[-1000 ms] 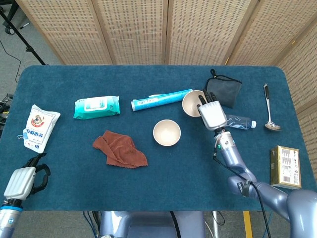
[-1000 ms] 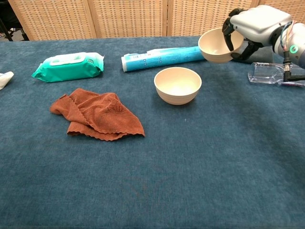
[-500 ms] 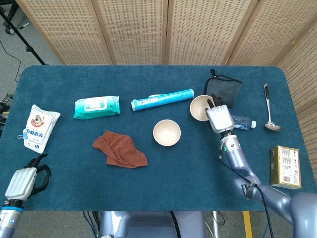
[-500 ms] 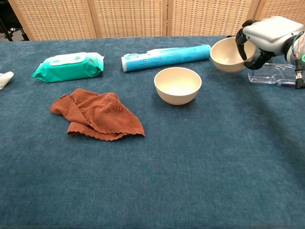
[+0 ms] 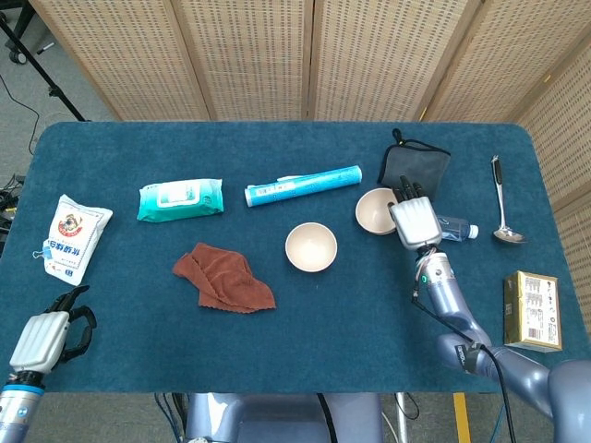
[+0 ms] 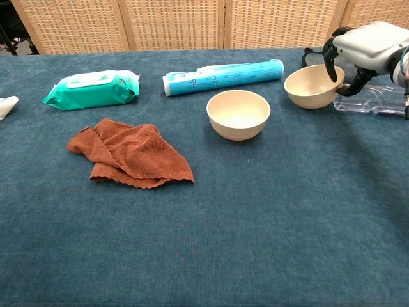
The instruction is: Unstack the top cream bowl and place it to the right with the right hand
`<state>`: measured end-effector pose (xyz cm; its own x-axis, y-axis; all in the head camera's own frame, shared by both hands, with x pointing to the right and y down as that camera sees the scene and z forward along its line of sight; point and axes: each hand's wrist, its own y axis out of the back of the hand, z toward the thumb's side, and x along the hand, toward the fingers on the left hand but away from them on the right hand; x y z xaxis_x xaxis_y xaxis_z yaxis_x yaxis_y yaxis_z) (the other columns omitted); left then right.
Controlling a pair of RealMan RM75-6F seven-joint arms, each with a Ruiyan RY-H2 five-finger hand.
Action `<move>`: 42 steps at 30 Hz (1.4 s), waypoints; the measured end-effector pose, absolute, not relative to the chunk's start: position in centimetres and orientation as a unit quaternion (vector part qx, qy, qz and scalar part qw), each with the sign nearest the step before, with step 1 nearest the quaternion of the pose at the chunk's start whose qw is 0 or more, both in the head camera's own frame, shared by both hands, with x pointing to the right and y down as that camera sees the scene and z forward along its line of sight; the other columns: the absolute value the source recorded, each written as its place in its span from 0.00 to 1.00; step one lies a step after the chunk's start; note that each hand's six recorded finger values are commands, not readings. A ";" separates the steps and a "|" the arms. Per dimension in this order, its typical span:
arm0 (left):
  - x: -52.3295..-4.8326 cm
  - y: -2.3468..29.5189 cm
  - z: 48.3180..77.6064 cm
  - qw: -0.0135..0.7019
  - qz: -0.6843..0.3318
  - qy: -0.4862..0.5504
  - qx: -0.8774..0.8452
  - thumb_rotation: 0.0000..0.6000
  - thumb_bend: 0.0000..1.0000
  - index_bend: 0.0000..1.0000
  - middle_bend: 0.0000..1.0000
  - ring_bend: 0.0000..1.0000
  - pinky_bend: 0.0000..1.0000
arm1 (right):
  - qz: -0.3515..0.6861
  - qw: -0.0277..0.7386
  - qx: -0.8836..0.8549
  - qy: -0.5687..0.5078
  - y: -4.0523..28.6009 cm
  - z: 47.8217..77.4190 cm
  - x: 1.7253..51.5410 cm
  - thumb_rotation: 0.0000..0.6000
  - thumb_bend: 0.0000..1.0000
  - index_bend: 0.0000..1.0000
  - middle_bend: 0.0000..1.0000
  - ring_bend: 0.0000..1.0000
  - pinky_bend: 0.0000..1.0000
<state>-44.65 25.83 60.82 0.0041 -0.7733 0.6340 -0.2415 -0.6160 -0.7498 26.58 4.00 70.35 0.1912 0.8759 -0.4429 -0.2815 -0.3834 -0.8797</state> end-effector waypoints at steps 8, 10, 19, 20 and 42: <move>-44.5 25.8 60.6 0.224 -0.593 0.378 -0.674 1.00 0.51 0.59 0.17 0.16 0.35 | 0.587 0.503 -0.585 -0.247 3.6 69.6 26.6 1.00 0.31 0.32 0.07 0.01 0.17; -44.4 25.7 60.5 0.225 -0.592 0.379 -0.675 1.00 0.51 0.59 0.17 0.16 0.35 | 0.587 0.505 -0.583 -0.245 3.5 69.5 26.6 1.00 0.31 0.28 0.04 0.00 0.17; -44.2 25.6 60.3 0.226 -0.588 0.382 -0.677 1.00 0.51 0.59 0.17 0.16 0.35 | 0.592 0.522 -0.571 -0.225 3.5 68.8 26.2 1.00 0.31 0.20 0.00 0.00 0.17; -44.2 25.6 60.3 0.226 -0.587 0.383 -0.677 1.00 0.51 0.59 0.17 0.16 0.35 | 0.592 0.525 -0.570 -0.223 3.6 68.6 25.9 1.00 0.31 0.20 0.00 0.00 0.17; -43.4 25.3 59.4 0.229 -0.568 0.394 -0.685 1.00 0.51 0.59 0.17 0.16 0.35 | 0.487 0.577 -0.611 -0.238 5.8 61.3 17.6 1.00 0.31 0.20 0.00 0.00 0.17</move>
<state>-43.41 25.29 59.38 0.0447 -0.8009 0.5971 -0.2801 -0.5838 -0.7621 17.64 5.83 61.27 0.4112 0.8535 -0.3202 -0.2713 -0.2208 -0.9368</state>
